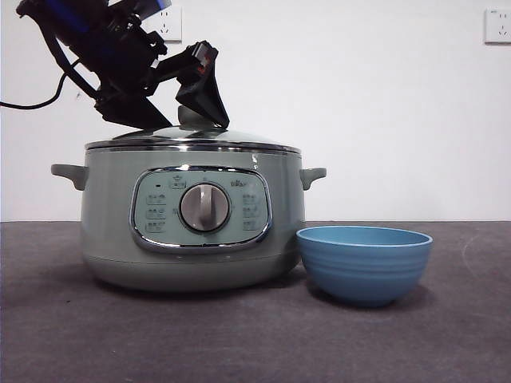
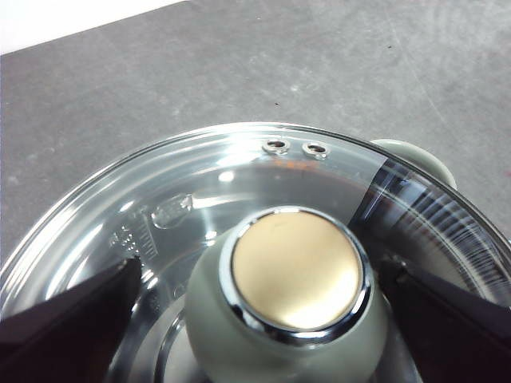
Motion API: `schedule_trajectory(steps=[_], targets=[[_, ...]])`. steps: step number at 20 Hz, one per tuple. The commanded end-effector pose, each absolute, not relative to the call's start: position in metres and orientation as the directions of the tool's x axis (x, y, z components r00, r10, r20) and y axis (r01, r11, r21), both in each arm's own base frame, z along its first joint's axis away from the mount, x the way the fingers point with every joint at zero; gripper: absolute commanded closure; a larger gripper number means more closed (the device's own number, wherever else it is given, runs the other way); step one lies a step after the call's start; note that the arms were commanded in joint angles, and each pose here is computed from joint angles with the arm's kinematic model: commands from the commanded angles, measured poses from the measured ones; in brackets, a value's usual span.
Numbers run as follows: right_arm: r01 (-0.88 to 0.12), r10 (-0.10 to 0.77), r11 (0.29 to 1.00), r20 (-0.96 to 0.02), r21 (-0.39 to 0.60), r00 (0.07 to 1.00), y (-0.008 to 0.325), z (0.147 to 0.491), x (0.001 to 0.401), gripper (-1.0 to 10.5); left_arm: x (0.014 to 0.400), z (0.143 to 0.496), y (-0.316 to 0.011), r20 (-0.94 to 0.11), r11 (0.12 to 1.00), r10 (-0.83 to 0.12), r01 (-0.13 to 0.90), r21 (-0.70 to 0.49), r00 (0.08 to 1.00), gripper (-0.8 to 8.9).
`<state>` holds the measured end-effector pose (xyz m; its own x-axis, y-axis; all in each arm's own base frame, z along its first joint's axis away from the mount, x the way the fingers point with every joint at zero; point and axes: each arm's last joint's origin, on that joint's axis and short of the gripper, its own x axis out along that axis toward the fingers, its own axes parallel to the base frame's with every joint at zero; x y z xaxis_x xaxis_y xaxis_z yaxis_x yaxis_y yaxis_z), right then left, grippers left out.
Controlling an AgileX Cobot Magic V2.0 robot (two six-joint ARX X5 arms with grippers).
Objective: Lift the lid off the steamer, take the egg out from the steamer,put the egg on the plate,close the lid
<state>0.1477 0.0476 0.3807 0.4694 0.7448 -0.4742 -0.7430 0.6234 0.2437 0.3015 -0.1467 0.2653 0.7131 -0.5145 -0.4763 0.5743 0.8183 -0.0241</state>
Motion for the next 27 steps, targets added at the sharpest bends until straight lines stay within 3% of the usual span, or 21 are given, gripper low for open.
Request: schedule_trajectory(steps=[1,4,8,14,27], targets=[[-0.741,0.746,0.624,-0.473,0.249,0.469,0.048,0.382,0.147,3.5,0.302,0.261,-0.15,-0.489,0.813,-0.513,0.583,-0.011,0.705,4.65],[-0.741,0.746,0.624,-0.473,0.249,0.469,0.048,0.382,0.147,3.5,0.302,0.261,-0.151,-0.488,0.81,-0.517,0.586,-0.013,0.704,6.93],[-0.741,0.746,0.624,-0.473,0.249,0.469,0.048,0.382,0.147,3.5,0.301,0.261,-0.152,-0.49,0.81,-0.518,0.586,-0.018,0.701,8.24],[-0.74,0.746,0.624,-0.473,0.25,0.469,0.048,0.382,0.147,3.5,0.3,0.265,-0.151,-0.477,0.81,-0.527,0.585,-0.032,0.703,8.22],[-0.723,0.726,0.647,-0.485,0.242,0.487,0.047,0.381,0.148,3.5,0.267,0.324,-0.135,-0.29,0.814,-0.56,0.581,-0.02,0.776,8.22]])
